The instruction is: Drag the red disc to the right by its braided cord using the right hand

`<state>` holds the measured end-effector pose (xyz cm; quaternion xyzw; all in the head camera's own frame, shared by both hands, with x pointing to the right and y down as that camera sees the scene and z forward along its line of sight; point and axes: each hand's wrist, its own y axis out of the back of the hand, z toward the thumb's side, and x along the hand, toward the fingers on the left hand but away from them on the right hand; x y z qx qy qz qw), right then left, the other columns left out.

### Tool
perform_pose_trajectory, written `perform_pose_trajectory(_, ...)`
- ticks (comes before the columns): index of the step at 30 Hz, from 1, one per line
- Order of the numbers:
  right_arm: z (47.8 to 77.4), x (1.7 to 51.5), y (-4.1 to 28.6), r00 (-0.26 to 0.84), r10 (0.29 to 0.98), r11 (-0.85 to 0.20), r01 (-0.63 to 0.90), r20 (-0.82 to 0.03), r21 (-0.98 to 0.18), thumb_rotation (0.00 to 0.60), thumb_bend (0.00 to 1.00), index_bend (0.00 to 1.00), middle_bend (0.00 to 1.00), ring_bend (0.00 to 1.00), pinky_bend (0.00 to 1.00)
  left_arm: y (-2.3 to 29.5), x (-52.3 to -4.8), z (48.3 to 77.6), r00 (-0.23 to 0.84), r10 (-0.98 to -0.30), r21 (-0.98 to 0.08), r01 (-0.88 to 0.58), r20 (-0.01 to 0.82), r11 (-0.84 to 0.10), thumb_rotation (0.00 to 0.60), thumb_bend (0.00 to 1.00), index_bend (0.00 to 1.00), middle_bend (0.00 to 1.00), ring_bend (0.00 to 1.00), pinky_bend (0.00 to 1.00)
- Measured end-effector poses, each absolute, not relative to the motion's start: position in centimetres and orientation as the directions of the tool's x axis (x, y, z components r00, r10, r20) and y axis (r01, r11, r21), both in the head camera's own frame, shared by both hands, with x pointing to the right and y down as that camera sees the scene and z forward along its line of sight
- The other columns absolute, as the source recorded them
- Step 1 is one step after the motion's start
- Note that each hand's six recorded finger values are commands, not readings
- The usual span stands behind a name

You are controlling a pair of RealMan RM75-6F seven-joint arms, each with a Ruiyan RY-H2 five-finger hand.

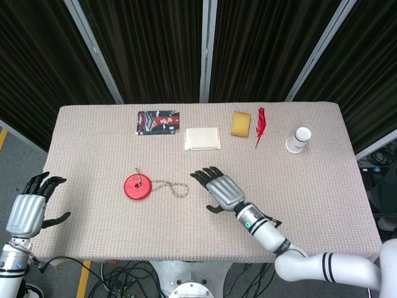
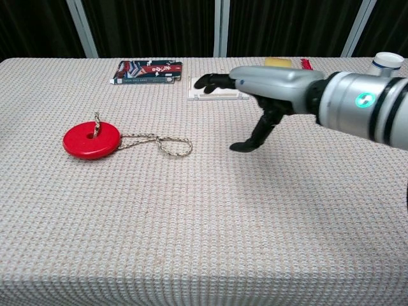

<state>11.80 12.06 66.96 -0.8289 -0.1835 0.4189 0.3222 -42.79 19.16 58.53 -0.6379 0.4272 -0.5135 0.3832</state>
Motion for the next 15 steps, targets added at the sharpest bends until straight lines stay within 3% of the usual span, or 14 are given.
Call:
perform_pose_trajectory(9, 69.6, 5.9, 12.4, 0.595, 0.513, -0.776, 0.014, -0.618, -0.631, 0.600, 0.17, 0.00, 0.16, 0.00, 0.00, 19.2, -43.7, 58.4, 0.088, -0.942, -0.930, -0.153, 0.325, -0.335, 0.600, 0.00, 0.24, 0.23, 0.10, 0.14)
perform_pose_trajectory(15, 70.9, 5.0, 13.1, 0.573, 0.512, -0.775, -0.014, -0.641, -0.632, 0.600, 0.17, 0.00, 0.18, 0.00, 0.00, 19.3, -44.3, 58.3, 0.078, -0.943, -0.930, -0.156, 0.323, -0.332, 0.600, 0.00, 0.24, 0.23, 0.10, 0.14)
